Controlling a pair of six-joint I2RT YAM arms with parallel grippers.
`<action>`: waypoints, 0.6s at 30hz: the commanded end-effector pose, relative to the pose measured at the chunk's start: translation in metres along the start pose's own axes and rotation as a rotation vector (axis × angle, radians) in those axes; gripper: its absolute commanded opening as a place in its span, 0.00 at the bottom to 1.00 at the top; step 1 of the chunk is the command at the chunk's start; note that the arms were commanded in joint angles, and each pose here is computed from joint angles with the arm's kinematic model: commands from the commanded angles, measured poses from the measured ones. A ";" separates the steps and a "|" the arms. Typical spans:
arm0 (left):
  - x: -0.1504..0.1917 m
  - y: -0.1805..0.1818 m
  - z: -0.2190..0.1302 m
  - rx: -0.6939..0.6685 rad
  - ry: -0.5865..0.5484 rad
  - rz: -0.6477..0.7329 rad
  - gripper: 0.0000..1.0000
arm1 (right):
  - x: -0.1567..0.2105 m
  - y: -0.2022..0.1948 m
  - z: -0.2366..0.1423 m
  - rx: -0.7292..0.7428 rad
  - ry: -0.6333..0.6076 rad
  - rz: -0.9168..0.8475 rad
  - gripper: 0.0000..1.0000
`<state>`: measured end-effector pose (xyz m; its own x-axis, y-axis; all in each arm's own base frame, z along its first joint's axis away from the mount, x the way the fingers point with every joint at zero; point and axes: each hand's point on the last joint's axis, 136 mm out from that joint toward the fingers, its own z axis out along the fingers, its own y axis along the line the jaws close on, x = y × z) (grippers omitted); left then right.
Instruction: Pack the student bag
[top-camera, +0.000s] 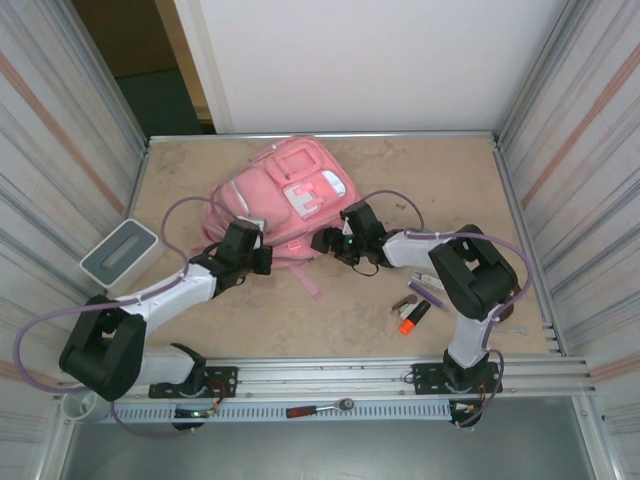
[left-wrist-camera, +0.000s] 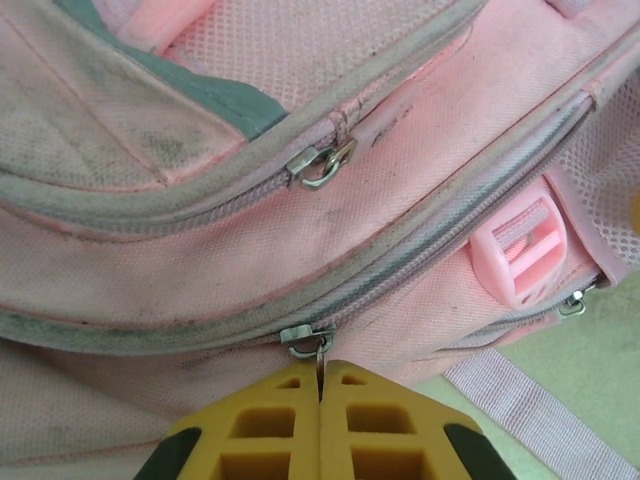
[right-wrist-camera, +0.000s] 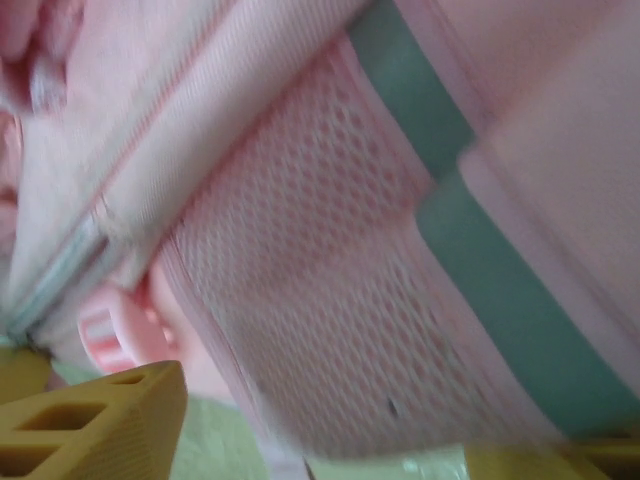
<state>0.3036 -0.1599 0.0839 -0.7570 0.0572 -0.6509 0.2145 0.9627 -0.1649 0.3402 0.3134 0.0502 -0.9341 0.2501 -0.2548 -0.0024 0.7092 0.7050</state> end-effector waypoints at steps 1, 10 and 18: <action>0.004 0.003 -0.009 -0.016 -0.004 0.015 0.00 | -0.025 0.001 0.007 -0.013 -0.063 0.044 0.59; 0.006 0.037 -0.023 -0.180 -0.008 0.034 0.00 | -0.054 -0.029 -0.015 0.021 -0.169 0.078 0.03; 0.002 0.061 -0.033 -0.240 -0.027 -0.007 0.00 | -0.073 -0.032 -0.040 0.050 -0.194 0.016 0.00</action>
<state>0.3014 -0.1165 0.0983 -0.7341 0.0351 -0.6782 0.1100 0.9916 -0.0677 0.3747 0.2727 0.0566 -0.8928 0.3556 -0.2766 0.0503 0.6888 0.7232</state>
